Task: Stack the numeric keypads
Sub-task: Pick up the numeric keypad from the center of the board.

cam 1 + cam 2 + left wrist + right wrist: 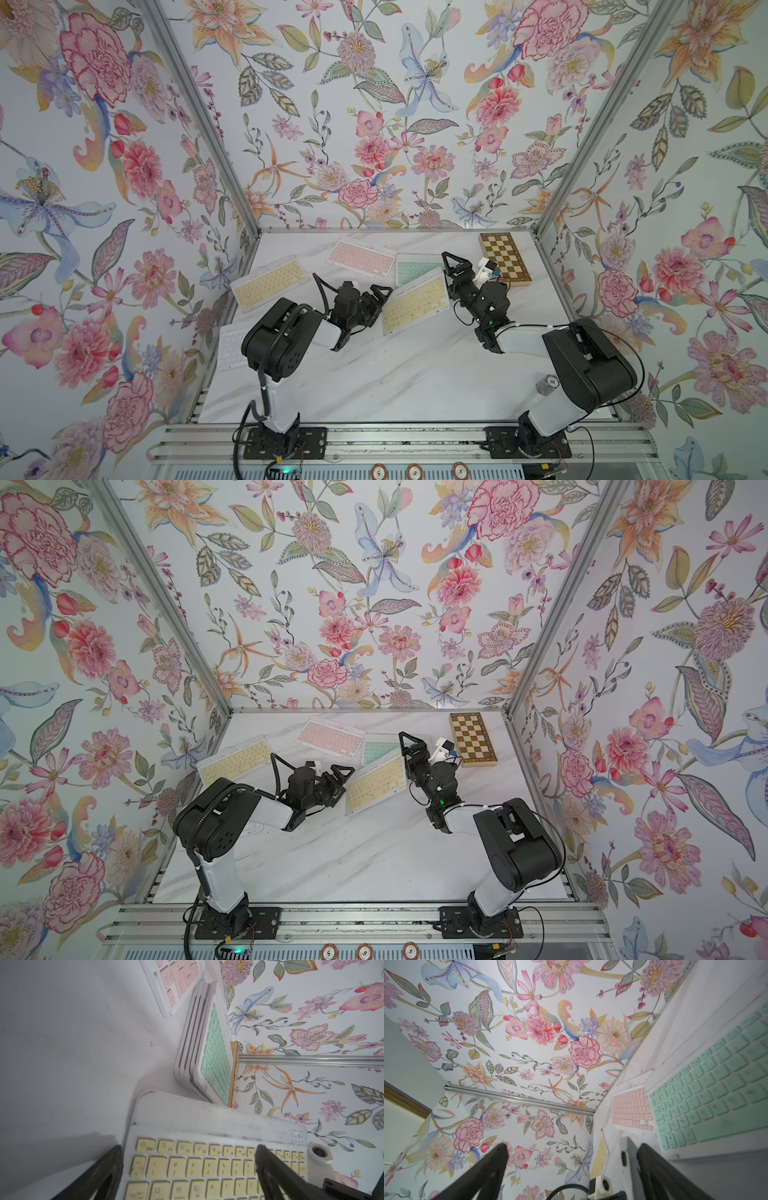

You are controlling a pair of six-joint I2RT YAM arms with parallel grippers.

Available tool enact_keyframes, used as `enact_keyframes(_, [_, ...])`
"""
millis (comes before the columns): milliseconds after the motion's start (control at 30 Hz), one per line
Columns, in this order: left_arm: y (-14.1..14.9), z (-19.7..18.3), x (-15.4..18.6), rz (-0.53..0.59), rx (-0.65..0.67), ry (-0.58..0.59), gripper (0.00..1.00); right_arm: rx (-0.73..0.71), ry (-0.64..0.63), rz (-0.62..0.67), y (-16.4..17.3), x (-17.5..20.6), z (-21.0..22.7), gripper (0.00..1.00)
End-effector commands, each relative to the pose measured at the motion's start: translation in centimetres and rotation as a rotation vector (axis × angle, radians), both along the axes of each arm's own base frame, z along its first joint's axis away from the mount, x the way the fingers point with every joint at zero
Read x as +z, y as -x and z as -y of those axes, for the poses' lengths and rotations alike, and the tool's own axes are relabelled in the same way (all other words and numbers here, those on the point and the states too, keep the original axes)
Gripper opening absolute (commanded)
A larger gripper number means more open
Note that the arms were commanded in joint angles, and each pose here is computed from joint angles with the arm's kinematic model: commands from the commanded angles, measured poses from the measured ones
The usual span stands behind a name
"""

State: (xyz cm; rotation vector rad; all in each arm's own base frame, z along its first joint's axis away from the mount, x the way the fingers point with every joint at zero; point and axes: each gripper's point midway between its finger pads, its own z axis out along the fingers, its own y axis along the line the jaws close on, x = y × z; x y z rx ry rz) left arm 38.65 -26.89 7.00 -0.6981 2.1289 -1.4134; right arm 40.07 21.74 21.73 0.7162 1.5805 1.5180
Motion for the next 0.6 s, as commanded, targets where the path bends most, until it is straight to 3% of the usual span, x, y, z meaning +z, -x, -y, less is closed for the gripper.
enact_keyframes(0, [1.4,2.7,2.7,0.060,-0.097,0.089,0.99,0.044,-0.005,-0.088,1.1,-1.0,-1.5,0.99])
enact_keyframes(333, [1.7,2.2,2.6,0.058,-0.095,0.085,0.99,0.097,0.011,-0.122,1.2,-0.3,-3.1,0.99])
enact_keyframes(567, [2.0,1.5,2.1,0.048,-0.089,0.082,0.99,0.137,0.208,-0.352,2.1,-2.3,-3.2,1.00])
